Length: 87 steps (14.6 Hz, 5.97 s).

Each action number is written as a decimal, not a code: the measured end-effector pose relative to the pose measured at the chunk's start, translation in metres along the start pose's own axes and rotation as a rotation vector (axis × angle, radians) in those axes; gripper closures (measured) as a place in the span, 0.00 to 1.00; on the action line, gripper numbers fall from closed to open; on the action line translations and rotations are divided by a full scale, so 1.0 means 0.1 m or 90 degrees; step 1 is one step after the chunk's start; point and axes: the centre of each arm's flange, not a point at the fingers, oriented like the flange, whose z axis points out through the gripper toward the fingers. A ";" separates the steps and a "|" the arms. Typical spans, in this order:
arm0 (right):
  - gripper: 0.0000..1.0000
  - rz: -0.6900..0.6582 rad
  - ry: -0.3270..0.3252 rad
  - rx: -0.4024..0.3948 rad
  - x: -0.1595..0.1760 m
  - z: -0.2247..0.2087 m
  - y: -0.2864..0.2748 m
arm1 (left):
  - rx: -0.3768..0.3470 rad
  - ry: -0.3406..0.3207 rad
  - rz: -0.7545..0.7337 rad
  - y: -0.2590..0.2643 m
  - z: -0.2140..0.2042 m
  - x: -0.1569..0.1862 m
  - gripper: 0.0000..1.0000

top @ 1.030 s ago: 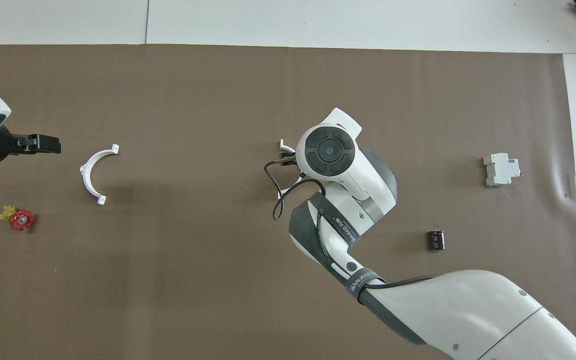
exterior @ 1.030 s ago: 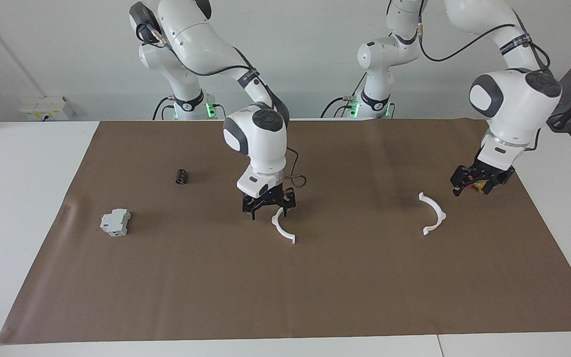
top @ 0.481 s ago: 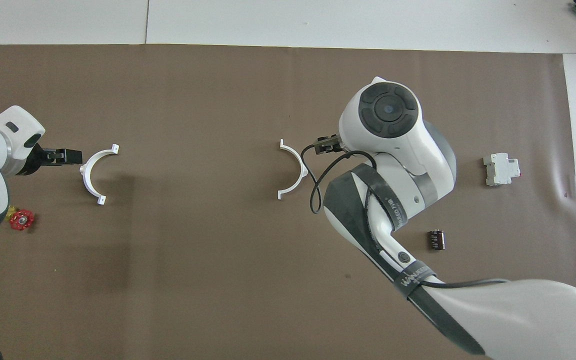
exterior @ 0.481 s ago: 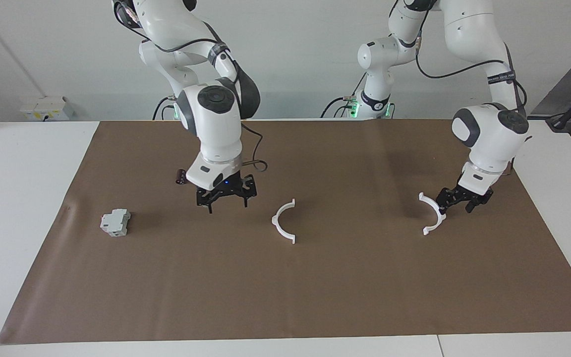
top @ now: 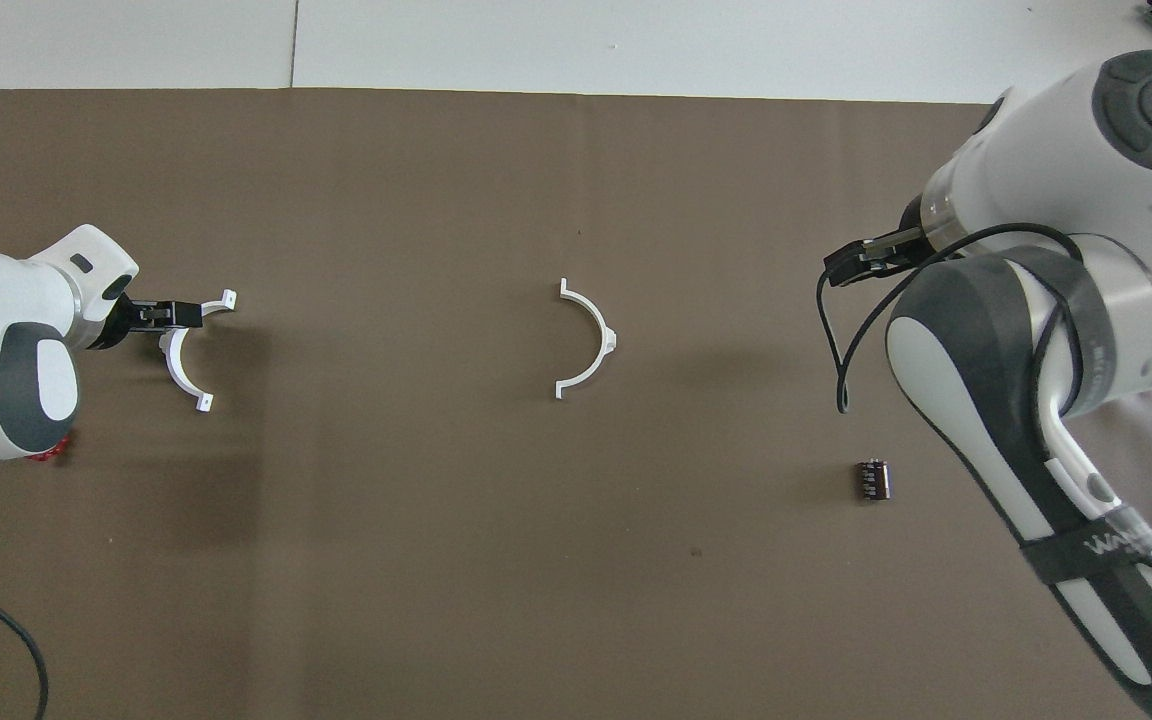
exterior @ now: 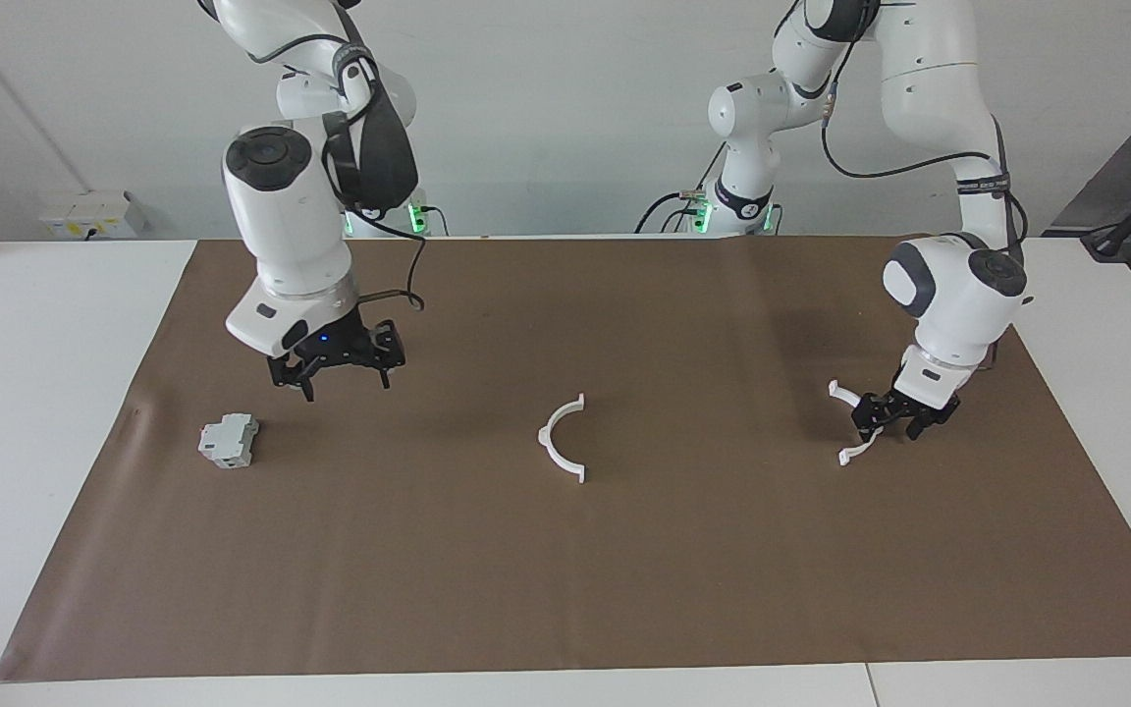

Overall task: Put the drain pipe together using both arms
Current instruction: 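Release the piece and retract the right gripper while the left gripper grasps the other piece, then lift the other white C-shaped piece with the left gripper toward the centered piece, then press the held piece against the centered piece with the left gripper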

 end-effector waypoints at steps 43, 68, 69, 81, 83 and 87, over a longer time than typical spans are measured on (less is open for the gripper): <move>0.00 0.227 -0.050 0.061 -0.65 -0.79 0.29 | 0.015 -0.035 0.202 2.61 -0.59 0.06 0.80; 0.00 0.129 -0.044 0.059 -1.05 -1.08 1.08 | -0.034 -0.050 0.211 3.98 -0.03 -0.15 0.80; 0.00 0.127 -0.045 0.059 -1.05 -1.09 1.07 | -0.033 -0.050 0.194 3.98 -0.02 -0.15 0.80; 0.00 0.122 -0.045 0.060 -1.04 -1.09 1.02 | -0.030 -0.050 0.067 4.04 -0.03 -0.18 0.80; 0.00 0.122 -0.045 0.060 -1.04 -1.09 1.02 | -0.028 -0.049 0.076 4.13 -0.03 -0.24 0.80; 0.00 0.122 -0.045 0.060 -1.04 -1.09 1.02 | -0.008 -0.038 0.098 4.16 -0.02 -0.25 0.80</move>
